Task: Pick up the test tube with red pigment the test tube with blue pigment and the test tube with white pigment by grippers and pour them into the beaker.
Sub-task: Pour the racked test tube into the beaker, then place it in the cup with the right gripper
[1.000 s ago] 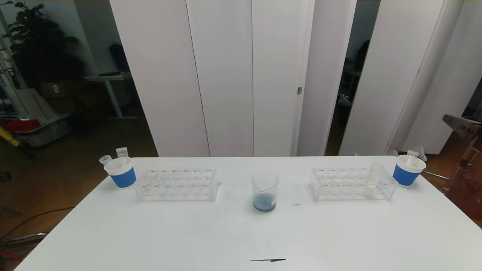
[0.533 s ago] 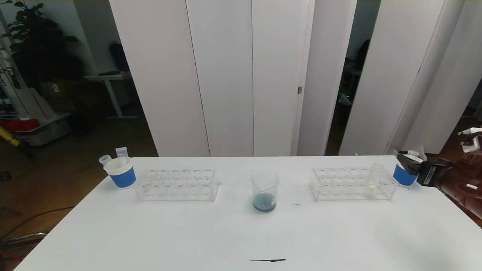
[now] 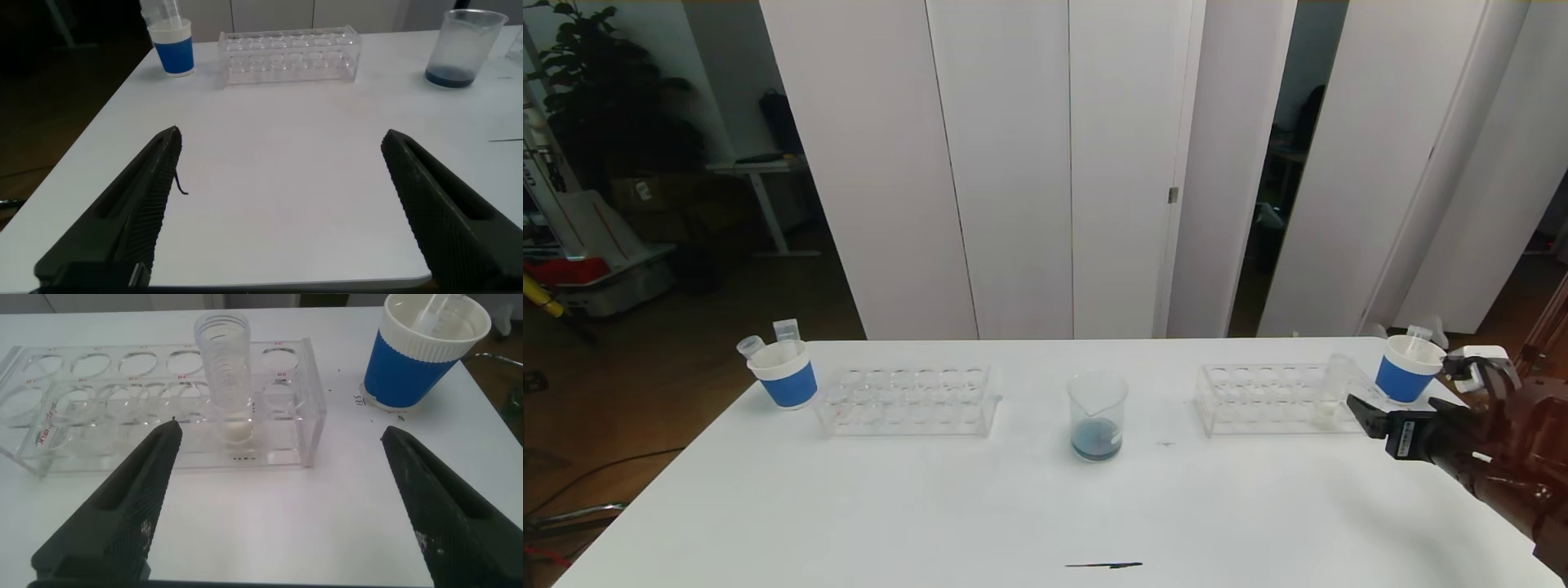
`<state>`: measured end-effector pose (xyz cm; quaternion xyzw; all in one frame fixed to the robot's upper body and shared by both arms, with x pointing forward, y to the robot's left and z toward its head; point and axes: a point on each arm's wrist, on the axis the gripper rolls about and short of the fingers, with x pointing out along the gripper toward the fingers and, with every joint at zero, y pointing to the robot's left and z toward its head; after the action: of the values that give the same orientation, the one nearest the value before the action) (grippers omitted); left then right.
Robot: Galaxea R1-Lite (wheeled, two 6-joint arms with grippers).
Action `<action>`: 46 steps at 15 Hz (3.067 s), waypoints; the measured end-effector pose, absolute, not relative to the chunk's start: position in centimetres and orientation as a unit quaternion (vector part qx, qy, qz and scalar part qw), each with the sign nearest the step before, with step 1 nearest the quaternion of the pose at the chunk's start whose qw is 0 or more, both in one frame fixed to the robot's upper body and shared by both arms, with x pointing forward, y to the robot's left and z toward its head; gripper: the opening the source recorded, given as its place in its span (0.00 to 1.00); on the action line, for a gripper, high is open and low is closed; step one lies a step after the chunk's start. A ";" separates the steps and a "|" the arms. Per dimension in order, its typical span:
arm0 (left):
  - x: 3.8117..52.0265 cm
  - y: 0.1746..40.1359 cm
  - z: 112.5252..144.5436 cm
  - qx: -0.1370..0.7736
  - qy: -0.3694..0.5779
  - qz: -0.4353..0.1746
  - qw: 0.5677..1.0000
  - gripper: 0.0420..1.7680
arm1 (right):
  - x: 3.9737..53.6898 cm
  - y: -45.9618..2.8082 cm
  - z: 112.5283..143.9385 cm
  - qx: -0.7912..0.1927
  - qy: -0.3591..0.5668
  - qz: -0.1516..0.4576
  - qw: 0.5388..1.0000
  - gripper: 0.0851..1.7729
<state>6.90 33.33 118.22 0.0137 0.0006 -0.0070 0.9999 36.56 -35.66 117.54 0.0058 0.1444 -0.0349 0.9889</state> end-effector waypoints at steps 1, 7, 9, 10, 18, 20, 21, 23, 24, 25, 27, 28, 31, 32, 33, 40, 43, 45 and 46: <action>6.9 33.3 118.2 0.014 0.001 -0.007 1.000 0.99 | 37.2 -35.5 117.2 0.001 0.145 -0.032 0.989 0.99; 6.9 33.3 118.2 0.014 0.001 -0.007 1.000 0.99 | 42.3 -35.1 116.5 -0.007 0.112 -0.018 0.994 0.99; 6.9 33.3 118.2 0.014 0.001 -0.007 1.000 0.99 | 43.3 -34.6 115.7 -0.012 0.113 -0.010 0.993 0.99; 6.9 33.3 118.2 0.014 0.001 -0.007 1.000 0.99 | 43.6 -34.2 115.3 -0.014 0.117 -0.007 0.993 0.99; 6.9 33.3 118.2 0.014 0.001 -0.007 1.000 0.99 | 44.7 -33.2 114.6 -0.016 0.114 0.006 0.993 0.99; 6.9 33.3 118.2 0.014 0.001 -0.007 1.000 0.99 | 45.0 -33.4 114.8 -0.016 0.109 0.003 0.994 0.99; 6.9 33.3 118.2 0.014 0.001 -0.007 1.000 0.99 | 45.0 -33.4 114.8 -0.016 0.107 0.004 0.994 0.99; 6.9 33.3 118.2 0.014 0.001 -0.007 1.000 0.99 | 45.2 -33.3 114.7 -0.016 0.108 0.005 0.994 0.94; 6.9 33.3 118.2 0.014 0.001 -0.007 1.000 0.99 | 45.3 -33.2 114.6 -0.016 0.108 0.006 0.994 0.81; 6.9 33.3 118.2 0.014 0.001 -0.007 1.000 0.99 | 45.3 -33.2 114.5 -0.016 0.109 0.006 0.994 0.59; 6.9 33.3 118.2 0.014 0.000 -0.007 1.000 0.99 | 45.4 -33.2 114.3 -0.016 0.111 0.004 0.994 0.23; 6.9 33.3 118.2 0.014 0.001 -0.007 1.000 0.99 | 45.4 -33.2 114.2 -0.016 0.112 0.004 0.994 0.33; 6.9 33.3 118.2 0.014 0.001 -0.007 1.000 0.99 | 45.5 -33.1 114.1 -0.014 0.112 0.005 0.994 0.30; 6.9 33.3 118.2 0.014 0.001 -0.007 1.000 0.99 | 45.5 -33.1 114.2 -0.013 0.112 0.005 0.994 0.30; 6.9 33.3 118.2 0.014 0.001 -0.007 1.000 0.99 | 45.6 -33.1 114.2 -0.011 0.110 0.004 0.994 0.30; 6.9 33.3 118.2 0.014 0.001 -0.007 1.000 0.99 | 45.6 -33.5 116.3 0.004 0.078 0.001 0.997 0.30; 6.9 33.3 118.2 0.014 0.001 -0.007 1.000 0.99 | 45.3 -33.5 118.6 0.013 0.049 0.006 0.999 0.30; 6.9 33.3 118.2 0.014 0.001 -0.007 1.000 0.99 | 45.4 -33.4 120.5 0.013 0.034 0.006 0.999 0.30; 6.9 33.3 118.2 0.014 0.001 -0.007 1.000 0.99 | 45.5 -33.4 121.5 0.013 0.038 0.005 0.999 0.30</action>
<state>6.90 33.33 118.21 0.0136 0.0009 -0.0070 0.9999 45.45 -33.40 121.55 0.0131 0.0384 0.0051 0.9992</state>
